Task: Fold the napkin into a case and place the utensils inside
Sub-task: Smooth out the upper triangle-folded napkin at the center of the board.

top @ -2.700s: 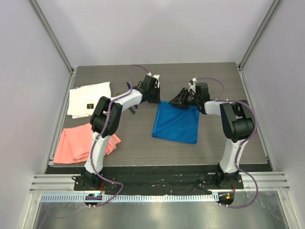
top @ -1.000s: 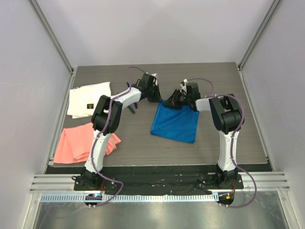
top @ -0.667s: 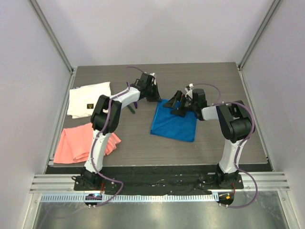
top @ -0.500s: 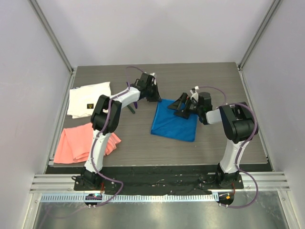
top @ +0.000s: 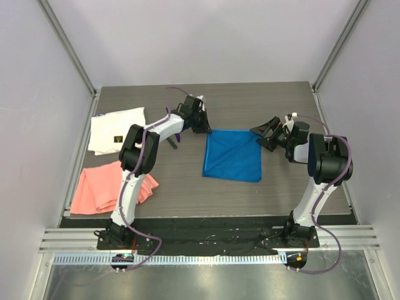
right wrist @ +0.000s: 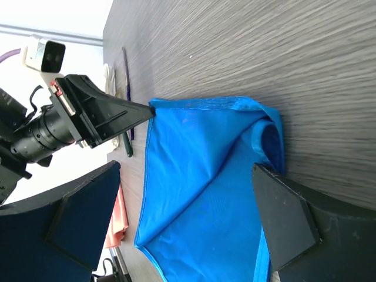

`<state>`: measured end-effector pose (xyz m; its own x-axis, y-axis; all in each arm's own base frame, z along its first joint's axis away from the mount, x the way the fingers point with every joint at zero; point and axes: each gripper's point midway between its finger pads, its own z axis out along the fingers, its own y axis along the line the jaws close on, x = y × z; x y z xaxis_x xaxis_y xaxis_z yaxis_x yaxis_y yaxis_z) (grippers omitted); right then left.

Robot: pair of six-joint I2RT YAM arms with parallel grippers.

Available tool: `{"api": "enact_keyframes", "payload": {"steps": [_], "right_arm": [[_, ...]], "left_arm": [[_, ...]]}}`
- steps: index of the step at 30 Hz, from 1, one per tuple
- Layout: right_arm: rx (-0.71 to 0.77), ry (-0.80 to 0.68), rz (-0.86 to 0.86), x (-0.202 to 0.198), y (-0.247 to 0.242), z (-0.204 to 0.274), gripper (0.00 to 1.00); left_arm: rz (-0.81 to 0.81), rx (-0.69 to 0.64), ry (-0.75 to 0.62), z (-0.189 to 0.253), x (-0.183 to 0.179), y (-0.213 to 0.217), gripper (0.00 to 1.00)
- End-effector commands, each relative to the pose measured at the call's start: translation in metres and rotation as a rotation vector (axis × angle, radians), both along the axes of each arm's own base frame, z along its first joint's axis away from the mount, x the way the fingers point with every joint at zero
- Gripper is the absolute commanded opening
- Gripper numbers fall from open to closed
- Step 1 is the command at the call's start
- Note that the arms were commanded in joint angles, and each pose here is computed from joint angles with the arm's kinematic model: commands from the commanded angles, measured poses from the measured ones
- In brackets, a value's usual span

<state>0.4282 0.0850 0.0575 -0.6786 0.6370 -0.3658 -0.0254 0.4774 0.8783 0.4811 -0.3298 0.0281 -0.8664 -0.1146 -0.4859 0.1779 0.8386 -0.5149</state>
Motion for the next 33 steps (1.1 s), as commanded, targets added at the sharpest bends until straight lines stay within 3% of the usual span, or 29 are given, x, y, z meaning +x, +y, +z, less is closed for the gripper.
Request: {"api": "enact_keyframes", "payload": {"steps": [1, 6, 11, 18, 25, 33], "right_arm": [[-0.057, -0.006, -0.038, -0.004, -0.009, 0.014, 1.00], [-0.058, -0.060, -0.005, -0.022, 0.009, 0.047, 1.00], [-0.052, -0.069, 0.042, -0.007, 0.034, 0.053, 1.00], [-0.038, -0.031, 0.029, 0.027, 0.036, 0.016, 1.00], [-0.099, 0.022, -0.025, 0.035, -0.002, -0.015, 1.00], [-0.171, -0.010, -0.026, 0.025, 0.002, 0.037, 1.00]], "left_arm": [[0.021, 0.129, 0.084, -0.040, -0.011, 0.029, 0.00], [0.019, 0.124, 0.080, -0.036, -0.009, 0.027, 0.00], [0.018, 0.131, 0.089, -0.042, -0.012, 0.029, 0.00], [0.008, 0.149, 0.093, -0.047, -0.014, 0.032, 0.00], [-0.003, 0.174, 0.091, -0.047, -0.014, 0.035, 0.00], [-0.014, 0.173, 0.067, -0.029, -0.009, 0.033, 0.00]]}}
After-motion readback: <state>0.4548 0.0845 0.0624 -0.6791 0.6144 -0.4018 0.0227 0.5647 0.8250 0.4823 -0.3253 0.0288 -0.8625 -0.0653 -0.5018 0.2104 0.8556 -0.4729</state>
